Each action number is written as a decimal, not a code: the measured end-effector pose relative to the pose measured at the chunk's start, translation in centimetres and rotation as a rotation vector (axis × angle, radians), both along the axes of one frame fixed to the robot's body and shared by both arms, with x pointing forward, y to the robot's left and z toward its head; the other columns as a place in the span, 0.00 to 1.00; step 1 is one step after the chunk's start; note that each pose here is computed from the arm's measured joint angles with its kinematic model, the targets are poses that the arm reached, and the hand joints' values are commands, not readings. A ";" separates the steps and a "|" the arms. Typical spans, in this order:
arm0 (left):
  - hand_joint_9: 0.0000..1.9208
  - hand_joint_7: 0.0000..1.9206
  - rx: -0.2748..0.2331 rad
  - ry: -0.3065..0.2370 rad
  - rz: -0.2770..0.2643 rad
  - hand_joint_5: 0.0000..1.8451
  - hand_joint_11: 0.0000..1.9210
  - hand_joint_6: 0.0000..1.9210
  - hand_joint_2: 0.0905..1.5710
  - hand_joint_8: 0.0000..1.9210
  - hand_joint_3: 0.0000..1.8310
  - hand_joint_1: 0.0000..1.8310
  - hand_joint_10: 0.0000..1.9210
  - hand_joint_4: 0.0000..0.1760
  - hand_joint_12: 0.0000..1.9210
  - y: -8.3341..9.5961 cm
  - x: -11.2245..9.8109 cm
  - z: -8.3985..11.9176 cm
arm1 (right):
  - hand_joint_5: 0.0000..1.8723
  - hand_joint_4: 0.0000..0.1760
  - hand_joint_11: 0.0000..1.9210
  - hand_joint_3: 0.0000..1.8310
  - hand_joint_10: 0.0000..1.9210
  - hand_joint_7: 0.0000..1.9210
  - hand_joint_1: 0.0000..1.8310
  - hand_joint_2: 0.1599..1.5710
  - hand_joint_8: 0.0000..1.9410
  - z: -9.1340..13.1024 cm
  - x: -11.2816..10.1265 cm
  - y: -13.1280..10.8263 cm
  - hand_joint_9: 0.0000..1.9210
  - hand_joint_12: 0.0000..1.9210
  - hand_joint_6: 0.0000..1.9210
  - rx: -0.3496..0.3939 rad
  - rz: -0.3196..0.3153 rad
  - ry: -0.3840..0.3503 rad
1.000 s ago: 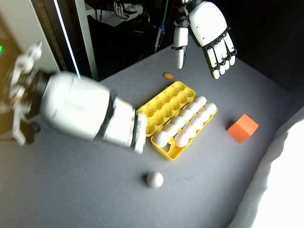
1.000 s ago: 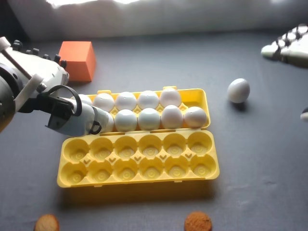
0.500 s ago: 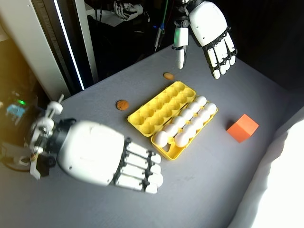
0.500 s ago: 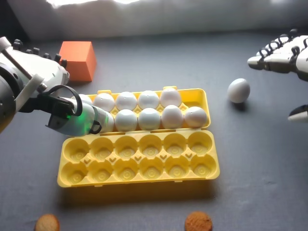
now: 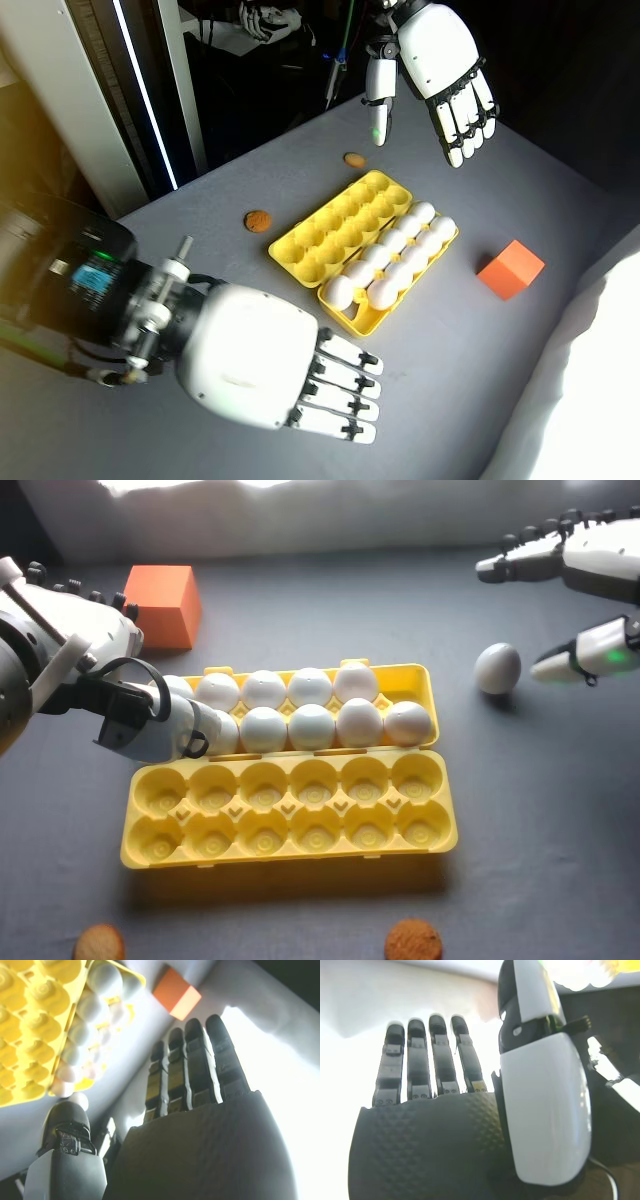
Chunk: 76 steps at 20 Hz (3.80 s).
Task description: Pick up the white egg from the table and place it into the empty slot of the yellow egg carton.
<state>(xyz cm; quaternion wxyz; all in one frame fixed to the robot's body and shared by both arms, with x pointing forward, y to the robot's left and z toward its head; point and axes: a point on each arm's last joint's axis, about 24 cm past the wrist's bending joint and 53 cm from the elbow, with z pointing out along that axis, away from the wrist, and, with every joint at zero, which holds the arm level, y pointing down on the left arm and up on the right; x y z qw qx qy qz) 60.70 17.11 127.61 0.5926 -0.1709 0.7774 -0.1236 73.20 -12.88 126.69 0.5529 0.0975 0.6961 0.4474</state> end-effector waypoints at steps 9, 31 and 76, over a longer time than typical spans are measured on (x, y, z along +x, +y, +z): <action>0.12 0.13 0.000 0.000 0.000 0.12 0.00 0.00 0.72 0.00 0.00 0.00 0.00 0.00 0.22 0.0 0.0 0.0 | 0.20 0.00 0.00 0.00 0.02 0.18 0.61 0.65 0.01 -0.8 1.7 3.5 0.13 0.34 0.01 0.072 0.030 0.083; 0.13 0.14 -0.001 0.001 -0.001 0.12 0.00 0.00 0.73 0.00 0.00 0.00 0.00 0.00 0.23 0.0 0.0 0.0 | 0.21 0.00 0.00 0.00 0.02 0.21 0.60 0.66 0.01 -6.1 4.6 1.8 0.17 0.44 0.01 -0.019 -0.041 0.129; 0.18 0.18 -0.003 0.006 -0.001 0.17 0.01 0.00 0.76 0.00 0.00 0.00 0.00 0.00 0.30 0.0 0.0 -0.1 | 0.44 0.10 0.11 0.00 0.61 0.40 0.64 0.74 0.69 -0.1 5.0 2.9 0.33 0.84 0.64 0.061 -0.008 0.109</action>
